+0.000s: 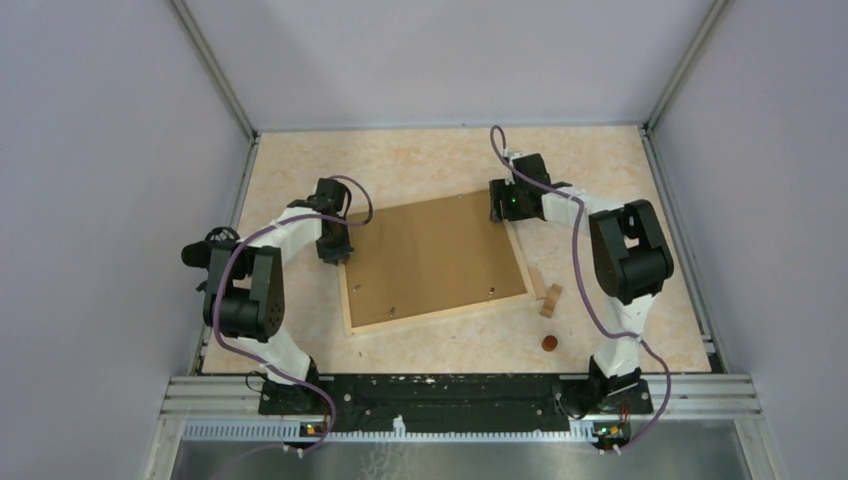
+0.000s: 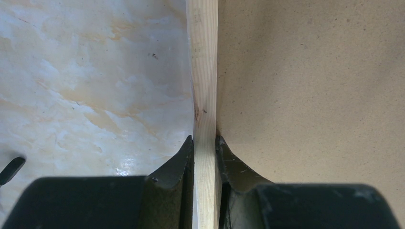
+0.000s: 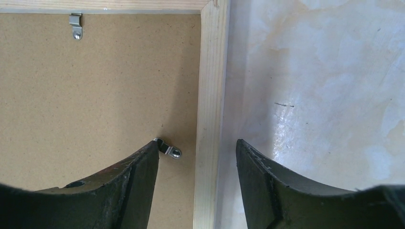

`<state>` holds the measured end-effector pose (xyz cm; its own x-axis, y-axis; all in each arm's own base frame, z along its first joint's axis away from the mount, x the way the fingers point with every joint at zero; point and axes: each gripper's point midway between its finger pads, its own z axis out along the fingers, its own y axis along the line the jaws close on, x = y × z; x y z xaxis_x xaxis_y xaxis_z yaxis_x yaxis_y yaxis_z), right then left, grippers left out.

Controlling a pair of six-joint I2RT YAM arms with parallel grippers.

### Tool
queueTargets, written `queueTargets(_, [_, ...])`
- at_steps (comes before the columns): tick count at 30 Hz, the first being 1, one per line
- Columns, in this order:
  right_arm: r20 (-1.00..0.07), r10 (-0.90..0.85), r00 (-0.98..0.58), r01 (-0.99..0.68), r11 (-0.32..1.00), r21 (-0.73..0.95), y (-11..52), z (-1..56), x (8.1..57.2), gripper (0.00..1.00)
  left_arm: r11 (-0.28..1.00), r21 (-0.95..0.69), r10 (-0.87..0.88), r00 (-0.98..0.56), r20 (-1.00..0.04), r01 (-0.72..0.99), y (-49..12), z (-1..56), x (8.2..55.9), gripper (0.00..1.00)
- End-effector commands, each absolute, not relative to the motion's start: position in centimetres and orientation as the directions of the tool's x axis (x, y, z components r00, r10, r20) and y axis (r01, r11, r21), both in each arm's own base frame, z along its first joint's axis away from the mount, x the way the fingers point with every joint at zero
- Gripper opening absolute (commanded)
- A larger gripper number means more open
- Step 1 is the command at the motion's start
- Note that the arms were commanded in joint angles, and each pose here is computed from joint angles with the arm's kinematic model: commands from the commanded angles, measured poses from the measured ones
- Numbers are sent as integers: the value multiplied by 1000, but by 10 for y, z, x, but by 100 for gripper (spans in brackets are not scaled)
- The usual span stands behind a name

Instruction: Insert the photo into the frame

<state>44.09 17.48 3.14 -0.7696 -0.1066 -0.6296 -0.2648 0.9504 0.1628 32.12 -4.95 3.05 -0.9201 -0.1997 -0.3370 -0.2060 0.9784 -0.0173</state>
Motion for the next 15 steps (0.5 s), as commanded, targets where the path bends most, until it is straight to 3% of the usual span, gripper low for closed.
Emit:
queueTargets(1, [-567,-187,-802,-271,960,68,166,8,430,61,981,-32,-192,-928,-320,-192,-53,24,320,8])
queueTargets(5, [-564,-186,-804,-253,967,42,161,7,430,59,981,-34,-193,-928,-320,-192,-53,24,320,8])
queueTargets(15, [-557,-100,-825,-141,989,32,157,5,437,43,981,-37,-194,-927,-320,-192,-54,25,320,8])
